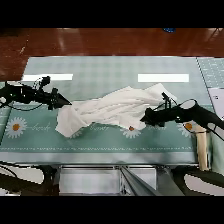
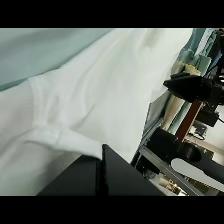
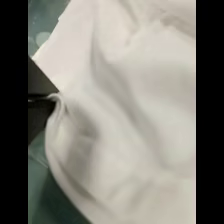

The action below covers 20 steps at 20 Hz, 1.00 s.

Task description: Fold the shirts.

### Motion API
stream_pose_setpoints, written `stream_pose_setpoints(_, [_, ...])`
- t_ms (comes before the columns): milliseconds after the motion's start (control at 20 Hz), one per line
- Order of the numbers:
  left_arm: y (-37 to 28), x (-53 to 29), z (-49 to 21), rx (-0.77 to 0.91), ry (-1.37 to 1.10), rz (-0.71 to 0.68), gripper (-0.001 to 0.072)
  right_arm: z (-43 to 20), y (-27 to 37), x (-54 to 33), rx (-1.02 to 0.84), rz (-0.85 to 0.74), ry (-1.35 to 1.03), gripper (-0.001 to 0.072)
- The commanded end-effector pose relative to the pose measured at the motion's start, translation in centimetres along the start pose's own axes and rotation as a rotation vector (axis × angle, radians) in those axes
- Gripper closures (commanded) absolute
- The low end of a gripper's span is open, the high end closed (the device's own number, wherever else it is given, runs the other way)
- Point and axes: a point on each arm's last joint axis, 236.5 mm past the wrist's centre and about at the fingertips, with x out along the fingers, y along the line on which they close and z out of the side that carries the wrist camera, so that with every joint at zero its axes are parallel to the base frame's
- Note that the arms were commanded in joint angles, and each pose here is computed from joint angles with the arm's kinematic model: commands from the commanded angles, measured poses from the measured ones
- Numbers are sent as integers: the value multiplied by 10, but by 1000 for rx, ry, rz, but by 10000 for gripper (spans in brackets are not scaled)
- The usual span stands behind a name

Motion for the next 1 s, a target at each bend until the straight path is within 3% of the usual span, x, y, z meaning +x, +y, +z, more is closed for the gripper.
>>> stream_pose_setpoints(0, [-8, -3, 4, 13, -17, -15, 689, 28, 53, -4, -127, 75, -43, 695])
stream_pose_setpoints(200, [-91, -46, 40, 173, -188, -144, 689, 68, 121, -72, -322, 120, -89, 695])
stream_pose_setpoints(450, [-291, -201, 54, 625, -701, -260, 689, 121, 237, -281, -612, 70, -564, 695])
stream_pose_setpoints(700, [-454, -313, -61, 1062, -1141, -156, 689, 30, 346, -490, -885, 150, -1101, 695])
stream_pose_setpoints(950, [-500, -323, -184, 1302, -1346, 144, 689, -75, 334, -547, -973, 11, -1306, 695])
